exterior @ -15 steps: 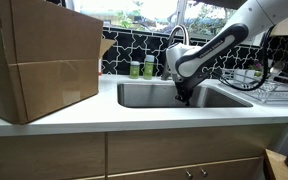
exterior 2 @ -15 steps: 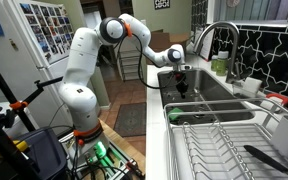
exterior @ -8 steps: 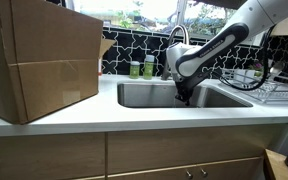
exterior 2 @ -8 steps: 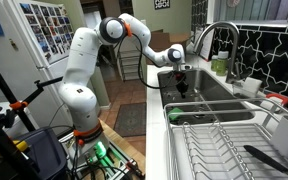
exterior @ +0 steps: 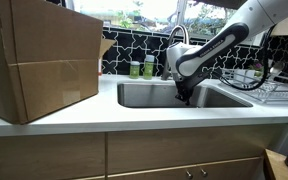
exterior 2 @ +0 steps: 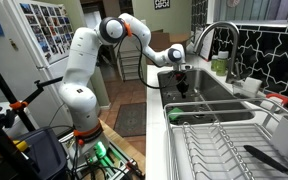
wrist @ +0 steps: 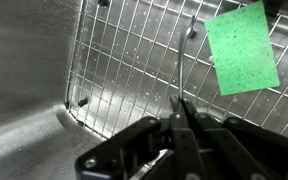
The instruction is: Rinse the fork under the faucet
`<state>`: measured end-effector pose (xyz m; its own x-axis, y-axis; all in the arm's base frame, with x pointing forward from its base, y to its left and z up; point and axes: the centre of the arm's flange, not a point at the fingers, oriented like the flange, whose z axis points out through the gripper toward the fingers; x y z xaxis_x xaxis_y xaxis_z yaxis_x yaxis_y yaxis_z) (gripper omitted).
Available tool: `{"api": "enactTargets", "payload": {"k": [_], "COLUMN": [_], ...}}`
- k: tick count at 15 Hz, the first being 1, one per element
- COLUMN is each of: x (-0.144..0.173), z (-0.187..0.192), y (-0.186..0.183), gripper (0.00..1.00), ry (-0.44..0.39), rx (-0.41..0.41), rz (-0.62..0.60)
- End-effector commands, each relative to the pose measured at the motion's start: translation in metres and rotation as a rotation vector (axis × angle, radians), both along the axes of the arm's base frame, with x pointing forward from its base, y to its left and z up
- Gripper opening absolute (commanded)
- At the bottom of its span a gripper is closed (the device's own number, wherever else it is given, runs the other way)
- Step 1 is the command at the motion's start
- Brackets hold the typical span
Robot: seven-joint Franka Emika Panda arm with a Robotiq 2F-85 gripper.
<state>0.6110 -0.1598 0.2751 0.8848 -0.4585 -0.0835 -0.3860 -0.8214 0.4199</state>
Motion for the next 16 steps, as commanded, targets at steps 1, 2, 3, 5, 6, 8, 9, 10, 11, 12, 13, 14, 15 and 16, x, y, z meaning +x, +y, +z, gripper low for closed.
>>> {"api": "enactTargets", "payload": {"k": [1,2,3,5,6,8,9,10,11,12,13,14,15,16], "x": [-0.0028,-0.0016,-0.0003,0.0016,0.0021,0.0023,0.0024,0.0024,0.0023,0.0022,0.0024,0.0027,0.0031,0.0036], "z": [0.0032,0.0038,0.0044,0.0059,0.0065,0.0069,0.0070,0.0070,0.0071,0.0072,0.0072,0.0072,0.0073,0.0075], "y": [-0.0011,-0.0008,-0.0005,-0.0009,-0.0015,-0.0023,-0.0029,-0.0039,-0.0046,-0.0053,-0.0055,-0.0052,-0.0053,-0.0053], "gripper": [0.01,0.01,0.01,0.01,0.01,0.01,0.01,0.01,0.01,0.01,0.01,0.01,0.01,0.01], "ry": [-0.020,-0.023,-0.026,-0.029,-0.030,-0.031,-0.031,-0.031,-0.031,-0.032,-0.033,-0.036,-0.038,-0.041], "rx": [0.007,0.007,0.006,0.004,0.005,0.006,0.007,0.005,0.004,0.005,0.007,0.010,0.008,0.009], "rz": [0.010,0.011,0.011,0.012,0.011,0.011,0.010,0.010,0.009,0.007,0.006,0.007,0.007,0.007]}}
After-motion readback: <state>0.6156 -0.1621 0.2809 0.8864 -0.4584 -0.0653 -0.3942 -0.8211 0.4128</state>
